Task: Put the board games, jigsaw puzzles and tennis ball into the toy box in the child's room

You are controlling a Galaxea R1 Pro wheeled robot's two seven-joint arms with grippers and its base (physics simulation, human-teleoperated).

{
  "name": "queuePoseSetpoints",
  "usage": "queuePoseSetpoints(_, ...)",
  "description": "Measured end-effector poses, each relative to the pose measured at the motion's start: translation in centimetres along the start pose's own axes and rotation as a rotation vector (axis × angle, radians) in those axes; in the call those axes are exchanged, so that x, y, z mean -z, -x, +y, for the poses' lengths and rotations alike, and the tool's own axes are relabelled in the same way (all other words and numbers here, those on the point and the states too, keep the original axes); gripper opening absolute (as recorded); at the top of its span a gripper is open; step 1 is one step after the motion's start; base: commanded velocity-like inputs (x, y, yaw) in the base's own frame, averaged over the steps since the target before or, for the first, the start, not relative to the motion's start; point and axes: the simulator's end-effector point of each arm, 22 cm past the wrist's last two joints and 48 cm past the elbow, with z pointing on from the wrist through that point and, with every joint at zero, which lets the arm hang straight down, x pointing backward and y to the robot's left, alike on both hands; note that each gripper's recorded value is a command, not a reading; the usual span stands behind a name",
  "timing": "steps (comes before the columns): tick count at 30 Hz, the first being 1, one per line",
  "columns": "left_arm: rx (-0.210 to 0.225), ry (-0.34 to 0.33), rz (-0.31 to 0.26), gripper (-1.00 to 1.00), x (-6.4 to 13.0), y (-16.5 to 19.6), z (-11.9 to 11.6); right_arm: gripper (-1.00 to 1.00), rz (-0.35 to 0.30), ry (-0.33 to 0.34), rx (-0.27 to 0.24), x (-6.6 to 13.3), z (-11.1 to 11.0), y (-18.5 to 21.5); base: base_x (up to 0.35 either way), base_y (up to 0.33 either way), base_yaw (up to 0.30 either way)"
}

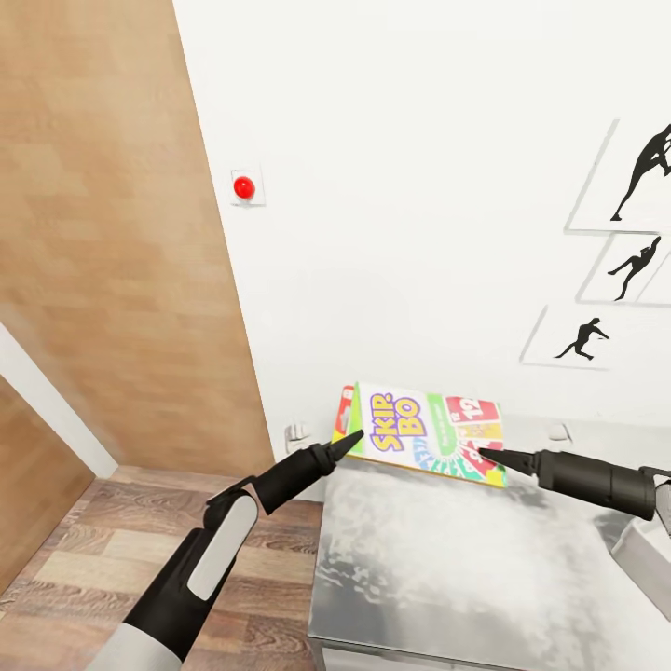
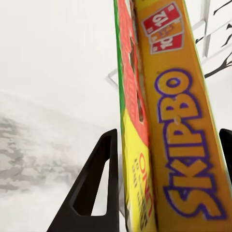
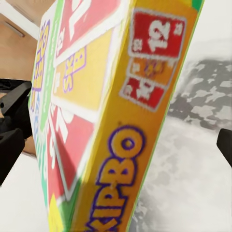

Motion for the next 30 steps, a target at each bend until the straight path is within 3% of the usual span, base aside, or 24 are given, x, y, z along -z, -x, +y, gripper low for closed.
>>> queuePoseSetpoints(30,0.004,0.002,0.009,-1.00,-0.19,-0.53,0.09,1.00,-0.015,-0.002,-0.029,-0.10,-0.69,0.12,0.000,0.000,0.000)
